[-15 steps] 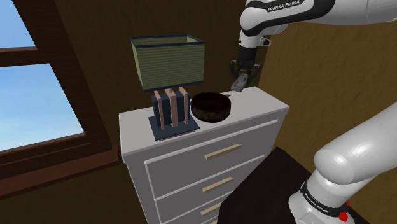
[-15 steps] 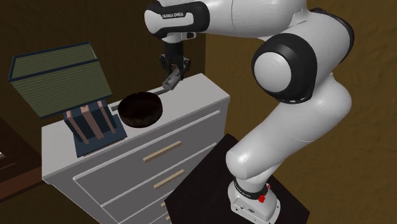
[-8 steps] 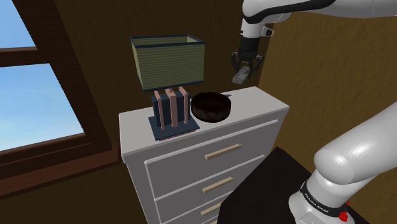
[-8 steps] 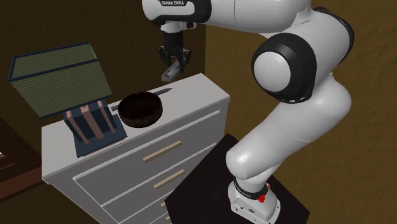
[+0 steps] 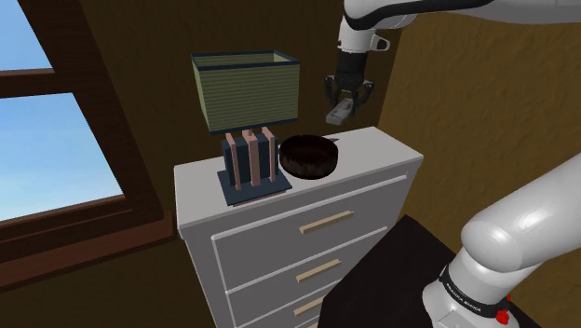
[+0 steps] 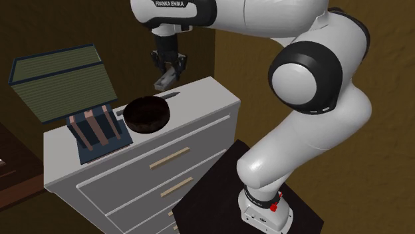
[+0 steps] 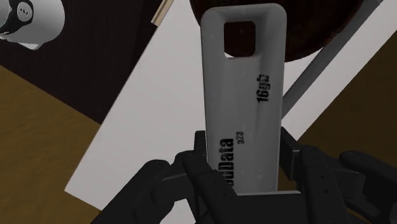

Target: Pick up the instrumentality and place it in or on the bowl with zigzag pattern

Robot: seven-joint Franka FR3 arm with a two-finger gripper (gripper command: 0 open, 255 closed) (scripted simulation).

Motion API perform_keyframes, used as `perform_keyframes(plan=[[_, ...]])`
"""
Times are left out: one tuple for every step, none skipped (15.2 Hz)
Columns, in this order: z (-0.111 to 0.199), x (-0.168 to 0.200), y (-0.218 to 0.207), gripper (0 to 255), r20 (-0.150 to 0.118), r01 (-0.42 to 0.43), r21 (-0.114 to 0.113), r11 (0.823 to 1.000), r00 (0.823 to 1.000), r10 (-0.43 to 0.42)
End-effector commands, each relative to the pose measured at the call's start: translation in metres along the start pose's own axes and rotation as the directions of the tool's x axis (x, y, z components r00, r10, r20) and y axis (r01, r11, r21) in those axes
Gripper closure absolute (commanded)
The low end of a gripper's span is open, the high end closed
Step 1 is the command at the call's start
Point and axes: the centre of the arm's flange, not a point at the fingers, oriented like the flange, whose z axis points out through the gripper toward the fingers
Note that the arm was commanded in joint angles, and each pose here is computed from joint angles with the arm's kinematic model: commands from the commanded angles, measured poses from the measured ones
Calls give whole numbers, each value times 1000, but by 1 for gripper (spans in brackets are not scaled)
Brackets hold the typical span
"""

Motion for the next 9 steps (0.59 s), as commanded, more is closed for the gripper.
perform_keyframes(plan=[[-1, -24, -8, 255, 0, -1, 0, 1000, 1000, 1], [-1, -37, -13, 255, 0, -1, 0, 1000, 1000, 1], [-1, -49, -18, 255, 0, -1, 0, 1000, 1000, 1], [0, -61, -22, 255, 0, -1, 0, 1000, 1000, 1], [0, -74, -27, 255, 0, -1, 0, 1000, 1000, 1], [0, -86, -31, 255, 0, -1, 0, 1000, 1000, 1], [0, -98, -36, 255, 0, -1, 0, 1000, 1000, 1], [1, -111, -40, 255, 0, -1, 0, 1000, 1000, 1], [1, -123, -45, 255, 0, -1, 0, 1000, 1000, 1]])
